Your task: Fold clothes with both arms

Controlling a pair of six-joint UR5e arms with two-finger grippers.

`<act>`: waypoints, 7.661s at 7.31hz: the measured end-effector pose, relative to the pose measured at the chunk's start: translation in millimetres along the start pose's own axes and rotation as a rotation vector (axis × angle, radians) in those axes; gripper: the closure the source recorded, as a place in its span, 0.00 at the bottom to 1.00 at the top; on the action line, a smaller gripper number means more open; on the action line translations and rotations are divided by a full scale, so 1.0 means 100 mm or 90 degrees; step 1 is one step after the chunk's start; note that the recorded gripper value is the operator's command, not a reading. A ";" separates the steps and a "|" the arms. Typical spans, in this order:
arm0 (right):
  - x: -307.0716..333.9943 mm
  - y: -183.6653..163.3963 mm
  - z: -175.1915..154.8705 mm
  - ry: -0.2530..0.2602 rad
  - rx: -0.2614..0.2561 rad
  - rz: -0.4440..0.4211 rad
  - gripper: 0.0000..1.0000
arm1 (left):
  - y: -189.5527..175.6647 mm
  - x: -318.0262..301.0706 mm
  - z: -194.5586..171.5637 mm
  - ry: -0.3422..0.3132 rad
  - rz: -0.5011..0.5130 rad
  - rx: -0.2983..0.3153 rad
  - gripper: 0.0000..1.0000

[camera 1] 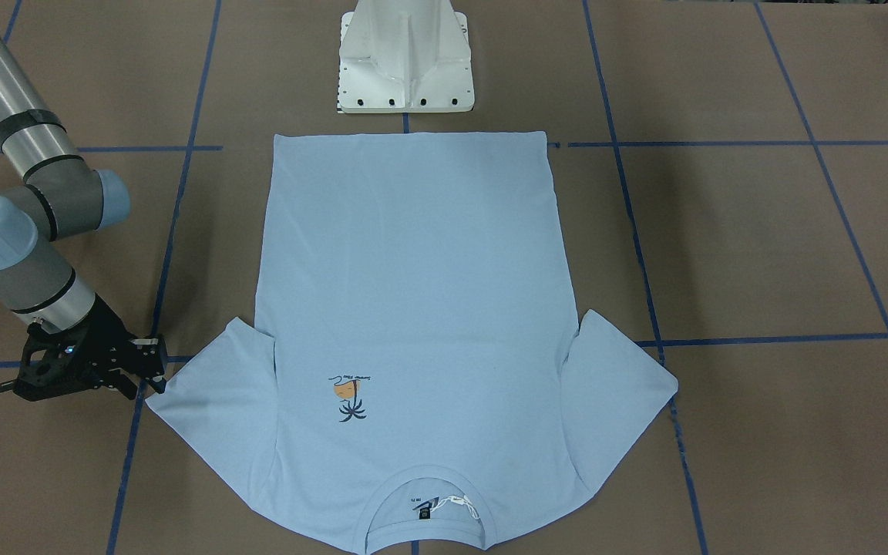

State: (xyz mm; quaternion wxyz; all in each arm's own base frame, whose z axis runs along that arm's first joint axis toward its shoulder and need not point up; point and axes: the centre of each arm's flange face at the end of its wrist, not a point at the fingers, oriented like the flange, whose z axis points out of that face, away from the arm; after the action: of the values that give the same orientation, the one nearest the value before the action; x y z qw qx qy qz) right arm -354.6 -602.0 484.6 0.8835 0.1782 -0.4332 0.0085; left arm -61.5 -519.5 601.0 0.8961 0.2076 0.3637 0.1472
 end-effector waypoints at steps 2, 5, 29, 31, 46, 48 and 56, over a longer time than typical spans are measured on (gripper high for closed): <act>-0.03 -0.03 0.01 0.001 0.004 -0.002 0.63 | 0.01 0.00 0.00 0.000 -0.001 0.000 0.00; 0.00 -0.04 0.05 0.013 0.010 -0.004 0.63 | 0.02 -0.01 0.00 0.000 0.000 0.000 0.00; -3.18 -0.95 -0.12 0.126 -0.030 0.072 0.00 | -0.53 0.46 0.15 0.020 0.033 0.035 0.00; -2.60 -1.31 -0.42 0.110 -0.074 0.027 0.00 | -1.05 1.03 0.46 0.057 -0.063 0.021 0.00; 0.82 -1.58 -1.52 0.035 -0.134 -0.113 0.00 | -1.96 3.24 2.63 0.045 -0.309 0.048 1.00; 0.82 -1.58 -1.52 0.035 -0.134 -0.113 0.00 | -2.05 3.31 2.60 0.049 -0.307 0.052 1.00; 0.80 -1.56 -1.49 0.036 -0.135 -0.108 0.00 | -2.88 5.19 2.38 0.083 -0.387 0.002 1.00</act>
State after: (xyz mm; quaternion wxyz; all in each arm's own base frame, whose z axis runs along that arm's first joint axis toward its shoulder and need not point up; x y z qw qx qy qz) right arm -164.1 -711.3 414.5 0.9067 0.1198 -0.3899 -0.1071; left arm 499.4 -618.2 311.1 0.8735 0.0808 0.4659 -0.1154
